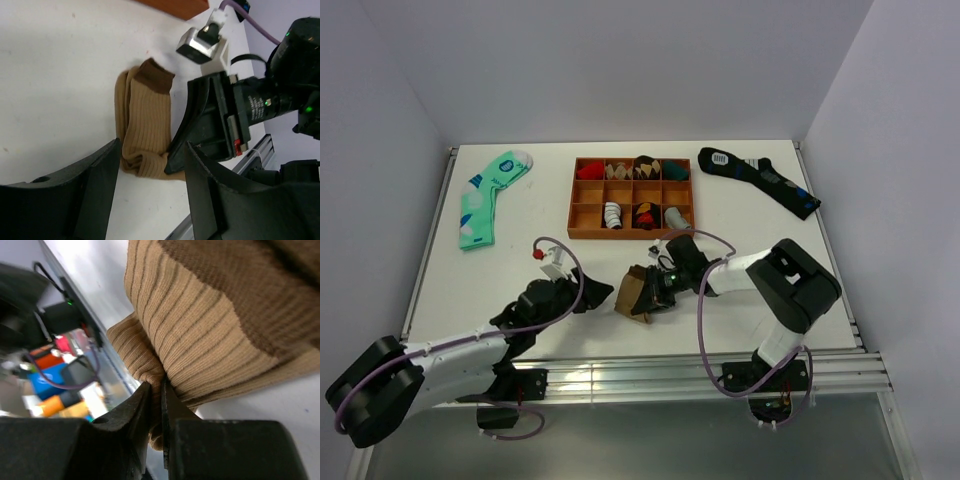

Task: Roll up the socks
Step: Roll the sock at the center of the board.

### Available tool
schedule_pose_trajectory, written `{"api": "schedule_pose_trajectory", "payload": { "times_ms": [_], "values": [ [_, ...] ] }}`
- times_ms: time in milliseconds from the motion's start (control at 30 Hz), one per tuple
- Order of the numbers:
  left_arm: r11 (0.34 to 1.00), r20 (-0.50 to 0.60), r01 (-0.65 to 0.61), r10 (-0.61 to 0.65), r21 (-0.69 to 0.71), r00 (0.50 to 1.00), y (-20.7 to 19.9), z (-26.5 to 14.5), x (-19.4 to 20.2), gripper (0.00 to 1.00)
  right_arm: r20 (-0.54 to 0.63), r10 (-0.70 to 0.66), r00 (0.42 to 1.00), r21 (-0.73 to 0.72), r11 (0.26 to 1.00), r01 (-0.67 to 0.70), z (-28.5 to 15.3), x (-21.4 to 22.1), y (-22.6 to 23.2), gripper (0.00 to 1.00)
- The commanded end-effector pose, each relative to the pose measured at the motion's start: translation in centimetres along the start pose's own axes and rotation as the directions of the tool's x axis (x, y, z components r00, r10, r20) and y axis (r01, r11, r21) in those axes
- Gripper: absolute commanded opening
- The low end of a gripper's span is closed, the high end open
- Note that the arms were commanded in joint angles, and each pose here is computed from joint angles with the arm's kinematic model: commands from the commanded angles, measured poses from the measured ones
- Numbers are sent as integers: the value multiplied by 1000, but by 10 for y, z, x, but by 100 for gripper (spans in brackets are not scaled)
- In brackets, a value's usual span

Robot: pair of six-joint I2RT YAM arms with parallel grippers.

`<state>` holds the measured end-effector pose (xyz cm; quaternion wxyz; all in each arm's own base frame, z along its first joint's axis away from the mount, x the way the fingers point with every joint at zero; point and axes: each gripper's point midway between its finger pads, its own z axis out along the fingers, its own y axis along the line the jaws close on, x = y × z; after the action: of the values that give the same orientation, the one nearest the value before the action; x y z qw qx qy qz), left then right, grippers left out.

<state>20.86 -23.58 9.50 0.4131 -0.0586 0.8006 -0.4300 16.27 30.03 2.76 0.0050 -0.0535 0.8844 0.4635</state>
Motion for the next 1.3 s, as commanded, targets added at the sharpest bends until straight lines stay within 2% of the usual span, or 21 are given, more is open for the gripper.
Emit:
{"api": "schedule_pose_trajectory", "payload": {
  "times_ms": [0, 33, 100, 233, 567, 967, 1267],
  "values": [
    [991, 77, 130, -128, -16, 989, -2, 2, -1, 59, -3, 72, 997, -66, 995, -72, -7, -8, 21, 13],
    [987, 54, 162, -161, -4, 985, -10, 0, 12, 58, 15, 78, 997, -78, 994, -76, -8, -13, 23, 13],
    [982, 100, 179, -173, -63, 980, 0, -1, 16, 58, 22, 126, 992, -88, 988, -124, -8, -14, 24, 13],
    [985, 78, 150, -143, -88, 987, -8, -4, 38, 58, 36, 169, 985, -126, 978, -164, -6, -21, 28, 12],
    [974, 99, 136, -120, -179, 988, -1, -2, 36, 58, 54, 302, 952, -86, 951, -297, -1, -13, -7, 7],
    [981, 40, 70, -64, -180, 997, -8, 8, 46, 55, 83, 407, 910, -121, 910, -396, -3, -19, -5, 5],
    [959, 33, 156, -153, -238, 988, 0, 12, 56, 52, 105, 431, 896, -117, 900, -419, -6, -24, -1, 3]
  ]
}}
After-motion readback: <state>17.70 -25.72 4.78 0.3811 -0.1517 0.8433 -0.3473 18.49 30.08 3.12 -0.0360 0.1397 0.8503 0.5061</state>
